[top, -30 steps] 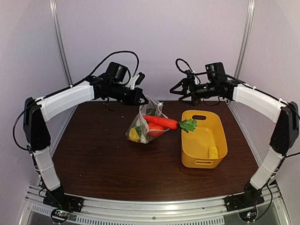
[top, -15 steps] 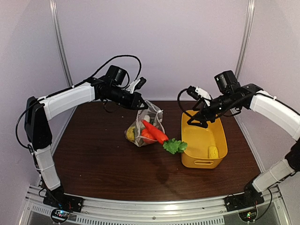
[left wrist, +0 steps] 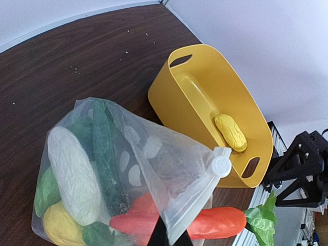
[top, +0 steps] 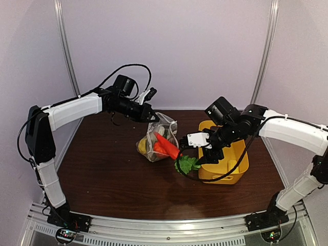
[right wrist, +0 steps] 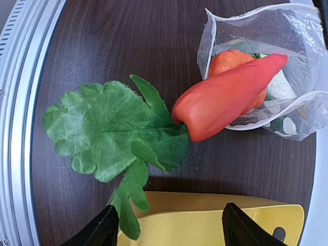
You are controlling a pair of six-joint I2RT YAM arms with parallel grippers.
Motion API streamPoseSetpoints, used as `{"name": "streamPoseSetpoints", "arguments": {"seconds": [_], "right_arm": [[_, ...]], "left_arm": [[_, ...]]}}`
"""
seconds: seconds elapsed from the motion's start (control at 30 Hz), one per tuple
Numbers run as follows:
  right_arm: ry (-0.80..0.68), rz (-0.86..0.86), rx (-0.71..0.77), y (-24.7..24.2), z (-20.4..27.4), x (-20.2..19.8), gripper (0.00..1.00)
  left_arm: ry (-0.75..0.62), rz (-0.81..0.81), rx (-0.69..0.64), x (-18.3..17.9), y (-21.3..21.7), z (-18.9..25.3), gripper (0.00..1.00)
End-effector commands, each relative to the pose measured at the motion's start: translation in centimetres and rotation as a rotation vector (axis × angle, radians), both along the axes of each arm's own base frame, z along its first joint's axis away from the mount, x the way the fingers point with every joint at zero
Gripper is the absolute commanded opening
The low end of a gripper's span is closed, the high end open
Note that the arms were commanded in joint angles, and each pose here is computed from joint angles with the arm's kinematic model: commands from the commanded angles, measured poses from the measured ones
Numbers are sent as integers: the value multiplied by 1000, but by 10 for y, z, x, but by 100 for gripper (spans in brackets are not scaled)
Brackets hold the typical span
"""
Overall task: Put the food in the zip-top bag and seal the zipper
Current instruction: Adjust the fake vegetable in the zipper food storage bag.
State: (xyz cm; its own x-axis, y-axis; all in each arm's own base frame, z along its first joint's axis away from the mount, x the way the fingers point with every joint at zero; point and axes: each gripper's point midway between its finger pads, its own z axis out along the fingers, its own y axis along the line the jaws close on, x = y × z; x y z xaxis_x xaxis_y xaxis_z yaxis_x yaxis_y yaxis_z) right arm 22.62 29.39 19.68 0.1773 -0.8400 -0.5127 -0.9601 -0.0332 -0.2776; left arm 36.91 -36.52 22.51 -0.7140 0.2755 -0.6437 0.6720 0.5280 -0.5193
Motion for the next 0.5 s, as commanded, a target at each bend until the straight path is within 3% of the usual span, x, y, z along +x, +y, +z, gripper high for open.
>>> {"name": "streamPoseSetpoints", "arguments": {"seconds": [0.0, 0.2, 0.47], "right_arm": [[-69, -4, -61, 14, -7, 7, 67], [-82, -25, -43, 45, -13, 7, 53], [-64, -138, 80, 80, 16, 32, 25]], "left_arm": [[-41, -1, -55, 0, 2, 23, 0], [-29, -10, -71, -1, 2, 26, 0], [-21, -17, -81, -4, 2, 28, 0]]}}
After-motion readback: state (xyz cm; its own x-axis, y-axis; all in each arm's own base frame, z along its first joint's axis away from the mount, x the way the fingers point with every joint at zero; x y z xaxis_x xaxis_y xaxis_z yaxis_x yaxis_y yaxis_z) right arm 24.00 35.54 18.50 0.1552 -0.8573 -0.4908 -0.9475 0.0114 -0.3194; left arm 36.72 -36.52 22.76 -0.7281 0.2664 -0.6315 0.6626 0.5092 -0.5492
